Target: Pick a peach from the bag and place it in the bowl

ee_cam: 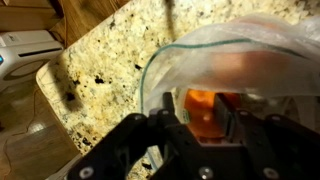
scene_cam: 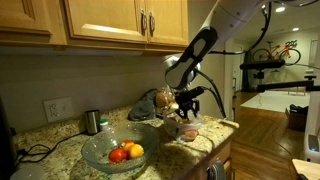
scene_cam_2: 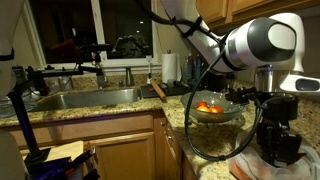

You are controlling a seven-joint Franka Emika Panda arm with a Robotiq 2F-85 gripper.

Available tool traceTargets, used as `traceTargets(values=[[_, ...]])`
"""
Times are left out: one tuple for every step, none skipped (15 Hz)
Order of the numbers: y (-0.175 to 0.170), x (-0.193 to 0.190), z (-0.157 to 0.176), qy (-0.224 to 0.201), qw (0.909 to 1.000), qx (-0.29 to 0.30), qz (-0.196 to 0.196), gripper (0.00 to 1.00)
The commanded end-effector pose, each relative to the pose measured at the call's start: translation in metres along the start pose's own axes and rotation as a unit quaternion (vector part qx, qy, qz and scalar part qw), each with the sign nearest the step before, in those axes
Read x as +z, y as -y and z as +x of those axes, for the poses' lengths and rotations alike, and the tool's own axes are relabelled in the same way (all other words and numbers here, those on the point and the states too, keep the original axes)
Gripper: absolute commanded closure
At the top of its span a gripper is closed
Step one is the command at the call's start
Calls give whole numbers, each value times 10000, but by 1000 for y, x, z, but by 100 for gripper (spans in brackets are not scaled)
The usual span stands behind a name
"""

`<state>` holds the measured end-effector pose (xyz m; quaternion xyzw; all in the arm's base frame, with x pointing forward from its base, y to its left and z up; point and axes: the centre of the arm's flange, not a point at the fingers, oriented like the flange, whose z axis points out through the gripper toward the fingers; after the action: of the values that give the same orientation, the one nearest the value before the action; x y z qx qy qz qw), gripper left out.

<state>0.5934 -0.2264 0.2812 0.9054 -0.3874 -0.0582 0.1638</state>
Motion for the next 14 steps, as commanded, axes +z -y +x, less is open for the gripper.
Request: traceTargets(values=[[-11, -4, -20, 41, 9999, 44, -125, 23], [-10, -4, -20, 46, 9999, 36, -124, 15], [-9, -3, -20, 52, 9999, 24, -122, 9], [-8, -2, -21, 57, 9999, 15, -120, 2], [-7, -1, -21, 66, 9999, 1, -113, 1], [-5, 0, -21, 74, 9999, -15, -103, 0], [-3, 1, -21, 80, 9999, -31, -104, 0], [-2, 1, -21, 82, 9999, -48, -108, 0], [-1, 1, -21, 83, 9999, -62, -108, 0], [0, 1, -22, 83, 9999, -71, -113, 0], [0, 1, -22, 76, 9999, -74, -111, 0], [0, -1, -22, 20, 9999, -100, -75, 0], [1, -3, -22, -12, 9999, -102, -76, 0], [2, -7, -22, -47, 9999, -104, -77, 0]])
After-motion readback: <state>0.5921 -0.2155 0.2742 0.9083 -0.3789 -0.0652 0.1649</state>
